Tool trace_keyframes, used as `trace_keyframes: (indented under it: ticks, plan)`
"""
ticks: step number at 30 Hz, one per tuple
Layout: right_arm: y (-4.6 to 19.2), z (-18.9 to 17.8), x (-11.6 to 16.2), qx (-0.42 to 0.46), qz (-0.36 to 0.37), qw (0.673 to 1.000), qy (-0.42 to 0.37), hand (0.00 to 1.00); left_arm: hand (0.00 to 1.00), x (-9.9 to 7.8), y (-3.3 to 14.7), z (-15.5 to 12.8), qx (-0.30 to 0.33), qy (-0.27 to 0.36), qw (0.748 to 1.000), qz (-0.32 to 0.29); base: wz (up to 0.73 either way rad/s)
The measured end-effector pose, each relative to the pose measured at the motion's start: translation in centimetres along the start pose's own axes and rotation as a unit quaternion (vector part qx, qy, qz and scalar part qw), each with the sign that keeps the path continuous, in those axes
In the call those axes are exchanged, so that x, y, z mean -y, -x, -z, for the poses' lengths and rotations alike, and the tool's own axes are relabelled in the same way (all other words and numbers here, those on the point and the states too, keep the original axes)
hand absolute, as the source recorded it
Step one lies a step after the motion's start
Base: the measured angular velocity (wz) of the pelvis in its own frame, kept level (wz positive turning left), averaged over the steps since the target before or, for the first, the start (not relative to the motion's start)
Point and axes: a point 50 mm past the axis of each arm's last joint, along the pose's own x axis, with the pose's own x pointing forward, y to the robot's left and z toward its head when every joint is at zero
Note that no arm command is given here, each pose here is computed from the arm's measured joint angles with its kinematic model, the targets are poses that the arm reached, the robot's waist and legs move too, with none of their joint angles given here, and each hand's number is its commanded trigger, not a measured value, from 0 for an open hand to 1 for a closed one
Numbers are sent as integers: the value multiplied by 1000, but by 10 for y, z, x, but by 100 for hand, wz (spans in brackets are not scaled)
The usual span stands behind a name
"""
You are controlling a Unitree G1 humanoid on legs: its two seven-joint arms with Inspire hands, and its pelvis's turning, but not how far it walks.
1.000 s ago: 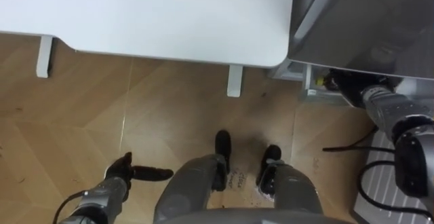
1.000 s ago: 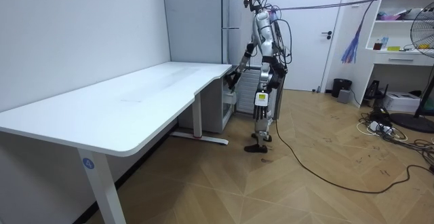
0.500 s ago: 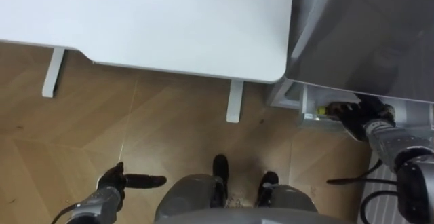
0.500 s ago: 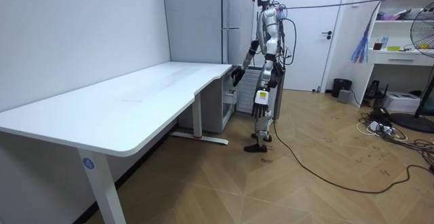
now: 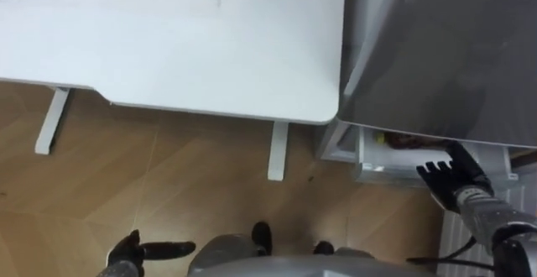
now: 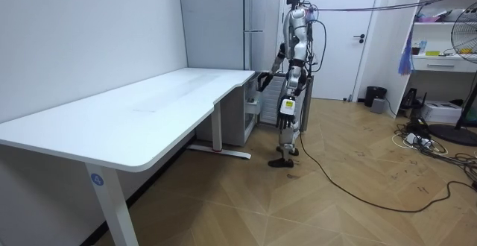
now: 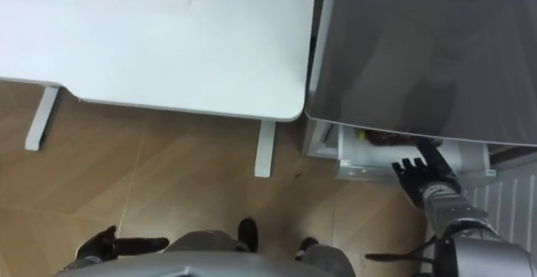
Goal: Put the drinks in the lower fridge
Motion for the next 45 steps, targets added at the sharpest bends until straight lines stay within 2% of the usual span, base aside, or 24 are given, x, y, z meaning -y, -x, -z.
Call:
trace_keyframes:
  ticks: [7, 15, 23, 31, 35, 38, 40, 45]
  plan:
    - [7, -7, 26, 25, 19, 999, -37, 0, 0, -10, 3, 14, -16, 20, 999, -28, -5]
    - [24, -1, 74, 11, 79, 997, 15, 0, 0, -16, 4, 17, -15, 34, 999, -30, -9]
    - [33, 15, 97, -13, 113, 993, 24, 0, 0, -18, 5, 18, -15, 7, 999, -35, 0]
    - [45, 26, 122, -29, 152, 988, 6, 0, 0, -27, 11, 43, -51, 15, 998, -37, -1]
    - [41, 30, 115, -40, 144, 989, 18, 0, 0, -23, 10, 43, -58, 4, 998, -30, 8]
    - [26, 31, 85, -40, 109, 993, 21, 0, 0, -14, 5, 29, -47, -14, 999, -17, 4]
    - [13, 32, 52, -34, 69, 997, 0, 0, 0, -4, 0, 12, -36, -25, 999, -5, 6]
    - [-3, 41, 0, -42, 10, 999, -11, 0, 0, 16, -6, -33, 17, -47, 999, 14, 2]
